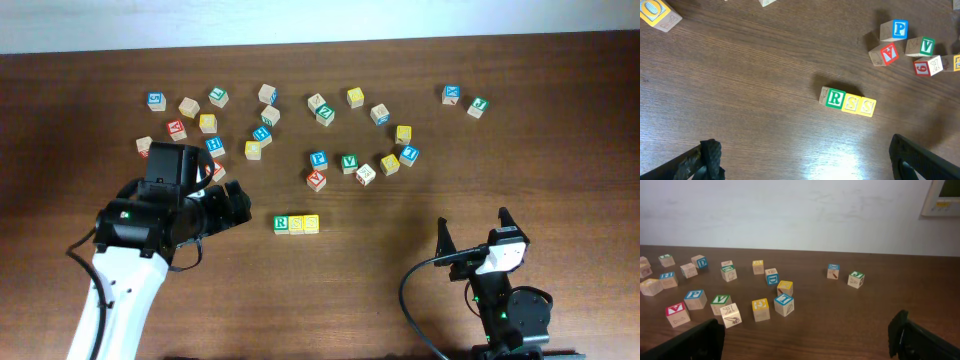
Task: Spell out RSS
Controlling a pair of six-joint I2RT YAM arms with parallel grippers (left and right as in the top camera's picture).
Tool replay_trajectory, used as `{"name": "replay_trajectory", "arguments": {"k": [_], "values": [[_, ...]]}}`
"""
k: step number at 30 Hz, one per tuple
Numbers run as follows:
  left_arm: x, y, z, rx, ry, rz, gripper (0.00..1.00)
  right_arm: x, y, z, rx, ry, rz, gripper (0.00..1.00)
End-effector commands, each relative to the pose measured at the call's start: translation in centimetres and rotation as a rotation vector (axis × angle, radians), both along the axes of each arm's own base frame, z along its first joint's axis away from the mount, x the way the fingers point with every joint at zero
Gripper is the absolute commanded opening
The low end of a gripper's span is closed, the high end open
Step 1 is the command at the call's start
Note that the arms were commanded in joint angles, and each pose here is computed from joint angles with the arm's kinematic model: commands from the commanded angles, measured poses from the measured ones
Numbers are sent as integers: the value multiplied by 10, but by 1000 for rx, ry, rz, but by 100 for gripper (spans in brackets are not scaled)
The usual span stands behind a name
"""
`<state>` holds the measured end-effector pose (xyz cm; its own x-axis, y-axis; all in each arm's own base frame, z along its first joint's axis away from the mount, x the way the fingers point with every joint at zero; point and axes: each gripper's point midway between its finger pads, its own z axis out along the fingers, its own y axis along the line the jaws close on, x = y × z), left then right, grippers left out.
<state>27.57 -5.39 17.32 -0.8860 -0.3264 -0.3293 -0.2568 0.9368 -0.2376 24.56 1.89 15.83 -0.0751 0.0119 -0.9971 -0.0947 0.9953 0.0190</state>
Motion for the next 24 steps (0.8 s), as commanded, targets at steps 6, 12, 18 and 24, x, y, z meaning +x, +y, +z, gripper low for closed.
{"name": "replay_trajectory", "arguments": {"k": [6, 12, 18, 24], "values": [[1, 3, 4, 7, -14, 11, 99, 0, -4, -2, -8, 1, -21, 98], [-8, 5, 0, 25, 21, -10, 99, 0, -4, -2, -8, 0, -21, 98], [-10, 6, -3, 30, 40, -9, 99, 0, -4, -2, -8, -1, -21, 98], [-4, -16, 0, 3, -448, -274, 99, 0, -4, -2, -8, 0, -21, 98]]}}
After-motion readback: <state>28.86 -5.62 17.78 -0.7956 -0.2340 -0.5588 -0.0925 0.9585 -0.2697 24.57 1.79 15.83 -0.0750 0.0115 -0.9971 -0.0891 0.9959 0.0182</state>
